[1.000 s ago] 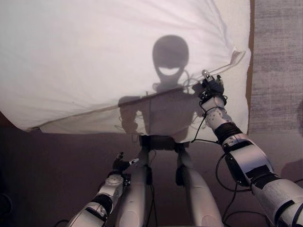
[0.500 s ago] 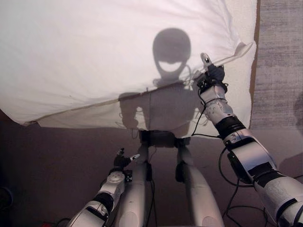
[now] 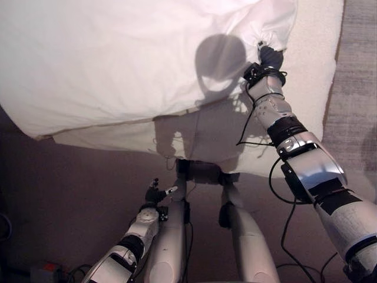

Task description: Make the bed

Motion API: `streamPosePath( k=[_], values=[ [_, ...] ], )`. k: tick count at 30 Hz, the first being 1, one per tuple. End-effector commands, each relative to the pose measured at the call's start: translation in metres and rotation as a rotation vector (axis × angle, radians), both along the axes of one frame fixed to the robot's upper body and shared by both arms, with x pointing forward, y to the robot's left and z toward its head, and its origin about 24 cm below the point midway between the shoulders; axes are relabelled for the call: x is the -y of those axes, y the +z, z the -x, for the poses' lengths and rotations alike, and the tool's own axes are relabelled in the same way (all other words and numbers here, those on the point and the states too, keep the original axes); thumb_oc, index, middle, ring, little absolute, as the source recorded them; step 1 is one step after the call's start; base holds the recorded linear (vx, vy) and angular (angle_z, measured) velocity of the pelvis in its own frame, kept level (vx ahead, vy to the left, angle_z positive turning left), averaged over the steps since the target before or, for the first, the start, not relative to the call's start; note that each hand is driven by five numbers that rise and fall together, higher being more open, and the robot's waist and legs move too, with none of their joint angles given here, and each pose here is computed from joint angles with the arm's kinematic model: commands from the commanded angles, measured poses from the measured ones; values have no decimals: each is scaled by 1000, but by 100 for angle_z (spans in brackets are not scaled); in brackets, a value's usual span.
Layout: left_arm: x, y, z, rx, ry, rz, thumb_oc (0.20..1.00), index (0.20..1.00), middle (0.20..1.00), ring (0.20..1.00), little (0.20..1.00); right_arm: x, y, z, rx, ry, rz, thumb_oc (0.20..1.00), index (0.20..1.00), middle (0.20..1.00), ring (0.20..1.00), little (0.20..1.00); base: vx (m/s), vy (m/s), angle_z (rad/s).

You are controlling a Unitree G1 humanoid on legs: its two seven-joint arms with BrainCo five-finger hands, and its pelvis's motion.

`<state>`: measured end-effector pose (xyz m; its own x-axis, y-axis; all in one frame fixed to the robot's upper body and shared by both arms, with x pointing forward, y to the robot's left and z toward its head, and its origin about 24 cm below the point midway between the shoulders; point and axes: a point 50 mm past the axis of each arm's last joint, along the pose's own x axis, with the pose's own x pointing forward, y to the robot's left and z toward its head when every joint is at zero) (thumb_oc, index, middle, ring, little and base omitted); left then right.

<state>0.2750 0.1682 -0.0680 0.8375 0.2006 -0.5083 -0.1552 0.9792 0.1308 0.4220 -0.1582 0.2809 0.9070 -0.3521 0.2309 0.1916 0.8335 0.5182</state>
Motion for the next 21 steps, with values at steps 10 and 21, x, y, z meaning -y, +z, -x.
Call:
streamPosePath(
  k=[10, 21],
  values=[
    [47, 55, -11, 271, -202, 392, 1000, 1000, 1000, 1000, 1000, -6, 64, 36, 370, 15, 157, 200, 200, 200, 200, 200, -11, 7, 8],
    [122, 127, -2, 309, -716, 860, 1000, 1000, 1000, 1000, 1000, -22, 36, 71, 547, 173, 135, 200, 200, 200, 200, 200, -31, -8, -3]
  ],
)
